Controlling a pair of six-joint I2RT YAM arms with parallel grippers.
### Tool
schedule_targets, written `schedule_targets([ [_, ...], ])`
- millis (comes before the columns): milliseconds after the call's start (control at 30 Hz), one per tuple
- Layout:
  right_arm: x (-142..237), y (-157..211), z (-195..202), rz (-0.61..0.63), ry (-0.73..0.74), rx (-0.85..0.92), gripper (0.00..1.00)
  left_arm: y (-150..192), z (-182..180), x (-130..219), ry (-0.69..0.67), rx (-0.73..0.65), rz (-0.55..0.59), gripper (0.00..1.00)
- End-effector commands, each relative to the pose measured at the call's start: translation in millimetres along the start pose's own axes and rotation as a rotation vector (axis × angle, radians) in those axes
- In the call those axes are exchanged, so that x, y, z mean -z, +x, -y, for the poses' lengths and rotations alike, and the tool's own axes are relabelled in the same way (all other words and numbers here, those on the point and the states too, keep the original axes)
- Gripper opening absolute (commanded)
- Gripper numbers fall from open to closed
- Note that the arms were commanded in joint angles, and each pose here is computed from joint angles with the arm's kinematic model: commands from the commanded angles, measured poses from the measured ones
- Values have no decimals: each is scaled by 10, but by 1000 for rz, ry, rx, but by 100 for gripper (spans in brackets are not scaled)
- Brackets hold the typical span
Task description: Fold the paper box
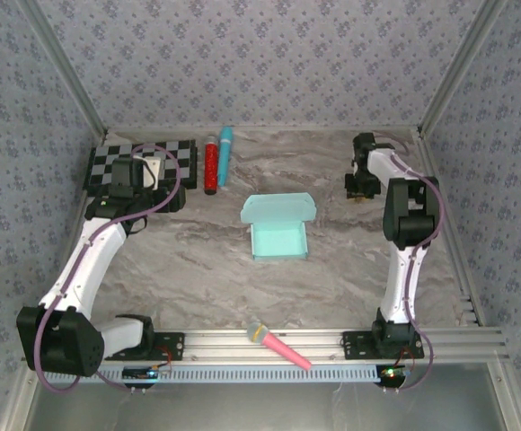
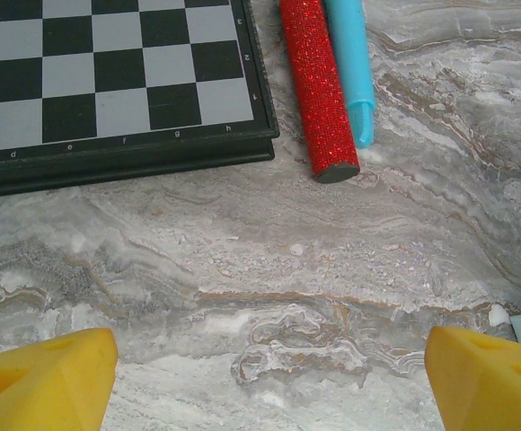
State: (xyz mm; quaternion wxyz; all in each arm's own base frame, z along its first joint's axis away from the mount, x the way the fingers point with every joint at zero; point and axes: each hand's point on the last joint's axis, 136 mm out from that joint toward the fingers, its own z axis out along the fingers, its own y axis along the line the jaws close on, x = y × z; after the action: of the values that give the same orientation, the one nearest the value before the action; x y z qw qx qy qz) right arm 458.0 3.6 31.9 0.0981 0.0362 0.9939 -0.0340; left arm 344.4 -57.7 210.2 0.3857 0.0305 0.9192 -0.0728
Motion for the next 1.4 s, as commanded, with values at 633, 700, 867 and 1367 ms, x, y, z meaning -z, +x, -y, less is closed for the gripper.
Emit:
schedule_targets([
  [633,153,-346,-7,48,87,-81,31,-32,18,92,16,1,7,88],
  [700,118,-331,-3,35,94,-84,31,-28,14,90,16,2,6,89],
  [867,34,-291,2,10,106,-84,31,-21,11,88,14,2,4,89],
  [1367,-134,-166,35,-45,130,-82,30,-7,0,69,8,-1,-3,89],
])
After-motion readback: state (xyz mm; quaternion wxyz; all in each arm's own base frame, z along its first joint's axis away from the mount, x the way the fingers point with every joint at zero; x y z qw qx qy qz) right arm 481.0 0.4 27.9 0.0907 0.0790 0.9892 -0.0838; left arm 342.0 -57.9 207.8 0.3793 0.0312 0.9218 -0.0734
